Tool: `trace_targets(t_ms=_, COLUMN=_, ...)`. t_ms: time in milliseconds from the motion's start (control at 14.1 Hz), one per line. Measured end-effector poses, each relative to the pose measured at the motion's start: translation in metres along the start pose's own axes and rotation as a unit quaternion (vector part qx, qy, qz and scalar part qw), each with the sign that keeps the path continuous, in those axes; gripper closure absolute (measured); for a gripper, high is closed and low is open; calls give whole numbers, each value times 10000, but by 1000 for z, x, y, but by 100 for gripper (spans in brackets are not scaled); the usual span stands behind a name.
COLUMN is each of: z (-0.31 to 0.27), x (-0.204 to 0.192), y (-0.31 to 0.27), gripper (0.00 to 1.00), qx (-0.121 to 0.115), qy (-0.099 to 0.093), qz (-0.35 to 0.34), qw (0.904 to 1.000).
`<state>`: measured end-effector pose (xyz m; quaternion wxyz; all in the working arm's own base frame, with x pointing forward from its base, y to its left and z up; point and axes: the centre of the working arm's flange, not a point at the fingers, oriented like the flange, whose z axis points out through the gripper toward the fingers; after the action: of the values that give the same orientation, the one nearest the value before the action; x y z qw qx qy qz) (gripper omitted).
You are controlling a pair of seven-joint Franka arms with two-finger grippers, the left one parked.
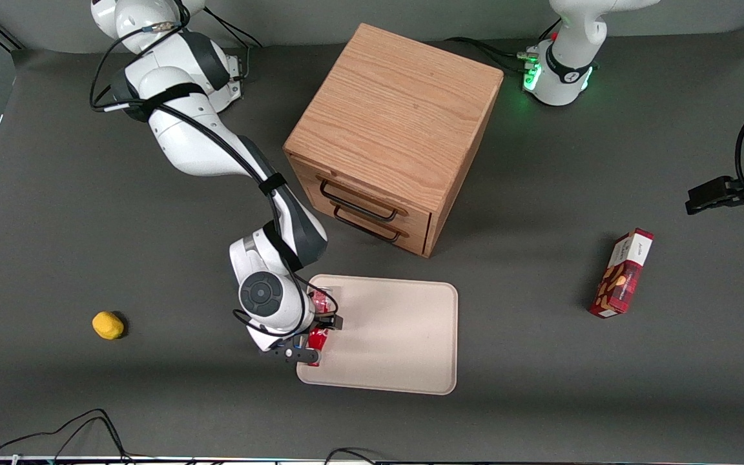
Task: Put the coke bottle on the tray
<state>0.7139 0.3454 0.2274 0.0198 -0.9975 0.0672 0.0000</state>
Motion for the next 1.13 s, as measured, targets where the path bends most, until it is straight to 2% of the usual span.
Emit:
trace_targets(t_ms=213, z=-49, x=0, y=13, gripper=0, qx=-165, qy=-207, qz=67, qw=9996)
trace_targets(t_ms=426, z=-108, x=6, y=55, gripper=0, qx=-313, qy=-452, qz=285, qw=9981)
trace_targets(t_ms=496, z=-129, x=7, y=70, gripper=0, qx=-318, qy=-481, qz=298, qw=9979)
trace_targets(t_ms=709, z=-196, x=-2, y=117, gripper=0, qx=-195, qy=-561, qz=360, qw=9976)
trace_targets(t_ms=780, z=-218, x=-5, y=137, gripper=0, qx=-79, qy=-570, qz=346, qw=9977)
trace_targets(t_ms=993, z=-278, x=-23, y=215, gripper=0, qx=235, qy=-753, qz=242, qw=9966)
trace_targets(t_ms=1135, z=-303, x=-41, y=249, gripper=0, qx=159, qy=-718, qz=241, qw=9970)
